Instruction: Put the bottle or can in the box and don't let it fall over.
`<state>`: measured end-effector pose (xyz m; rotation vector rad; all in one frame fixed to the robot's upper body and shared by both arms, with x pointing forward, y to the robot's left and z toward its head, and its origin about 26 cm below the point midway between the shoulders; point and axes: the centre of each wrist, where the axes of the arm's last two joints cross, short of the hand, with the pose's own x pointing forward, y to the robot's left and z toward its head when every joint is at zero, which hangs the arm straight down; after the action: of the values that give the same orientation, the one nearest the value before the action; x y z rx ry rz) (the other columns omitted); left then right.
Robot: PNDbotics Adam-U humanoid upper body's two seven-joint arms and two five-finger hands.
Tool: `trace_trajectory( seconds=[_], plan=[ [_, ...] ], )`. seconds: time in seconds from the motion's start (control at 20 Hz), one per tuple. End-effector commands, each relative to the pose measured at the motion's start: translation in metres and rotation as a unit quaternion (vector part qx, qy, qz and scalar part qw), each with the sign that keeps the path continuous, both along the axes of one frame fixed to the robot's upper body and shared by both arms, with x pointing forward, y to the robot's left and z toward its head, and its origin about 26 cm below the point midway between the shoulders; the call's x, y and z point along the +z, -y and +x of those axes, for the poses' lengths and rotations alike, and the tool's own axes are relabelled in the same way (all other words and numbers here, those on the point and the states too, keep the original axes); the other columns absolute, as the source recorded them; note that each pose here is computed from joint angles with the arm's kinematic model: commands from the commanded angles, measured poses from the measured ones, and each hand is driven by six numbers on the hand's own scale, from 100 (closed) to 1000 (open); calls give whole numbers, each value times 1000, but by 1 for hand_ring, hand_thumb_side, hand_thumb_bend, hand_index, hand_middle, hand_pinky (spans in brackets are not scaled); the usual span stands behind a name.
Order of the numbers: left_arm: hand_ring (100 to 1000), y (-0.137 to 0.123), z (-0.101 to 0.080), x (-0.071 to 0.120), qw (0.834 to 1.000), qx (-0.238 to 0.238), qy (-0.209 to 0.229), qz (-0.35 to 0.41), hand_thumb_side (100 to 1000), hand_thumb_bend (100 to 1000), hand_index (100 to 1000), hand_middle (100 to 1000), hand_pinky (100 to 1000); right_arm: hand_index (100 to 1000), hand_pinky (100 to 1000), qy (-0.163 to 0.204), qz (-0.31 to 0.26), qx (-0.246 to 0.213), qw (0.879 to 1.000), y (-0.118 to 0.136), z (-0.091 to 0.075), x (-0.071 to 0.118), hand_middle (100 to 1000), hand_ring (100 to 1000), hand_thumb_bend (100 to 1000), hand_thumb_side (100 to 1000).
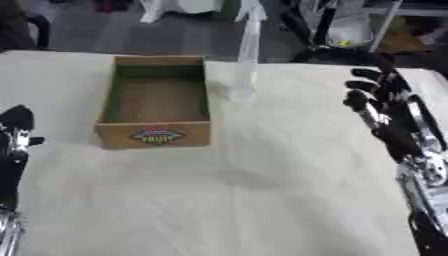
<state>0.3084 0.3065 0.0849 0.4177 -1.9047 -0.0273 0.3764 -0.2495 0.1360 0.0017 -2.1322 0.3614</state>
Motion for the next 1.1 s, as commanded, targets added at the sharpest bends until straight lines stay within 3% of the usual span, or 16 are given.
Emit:
trace_trajectory(
  seconds=[0.05, 0.2, 0.3, 0.4, 0.65, 0.85, 1.1],
  plan=[
    [868, 2, 1, 4, 1000, -7, 7, -1, 765, 462, 840, 780, 666, 1000, 664, 2, -28, -7, 1000, -3, 18, 7, 849, 837, 494, 441],
    [869, 3, 1, 4, 1000, -10, 7, -2, 765, 462, 840, 780, 666, 1000, 707, -9, -46, -16, 999, -9, 37, 6, 917, 909, 600, 420],
    [869, 4, 1, 4, 1000, -13, 7, -2, 765, 462, 840, 780, 666, 1000, 729, -24, -57, -22, 998, -13, 49, 1, 955, 943, 623, 415],
    [869, 4, 2, 4, 1000, -15, 7, -2, 764, 462, 840, 780, 666, 1000, 741, -43, -59, -26, 997, -16, 58, -8, 975, 961, 688, 450],
    [869, 10, 4, 7, 999, -30, 12, -2, 763, 463, 841, 780, 667, 1000, 767, -78, -52, -47, 994, -24, 76, -24, 995, 986, 726, 482],
    [869, 13, 7, 12, 999, -42, 18, 0, 763, 465, 841, 780, 667, 1000, 774, -76, -53, -75, 993, -24, 85, -22, 994, 989, 735, 495],
    [869, 16, 10, 18, 998, -50, 27, 4, 763, 465, 841, 781, 667, 1000, 780, -53, -61, -118, 990, -13, 95, -7, 987, 988, 733, 502]
  ],
)
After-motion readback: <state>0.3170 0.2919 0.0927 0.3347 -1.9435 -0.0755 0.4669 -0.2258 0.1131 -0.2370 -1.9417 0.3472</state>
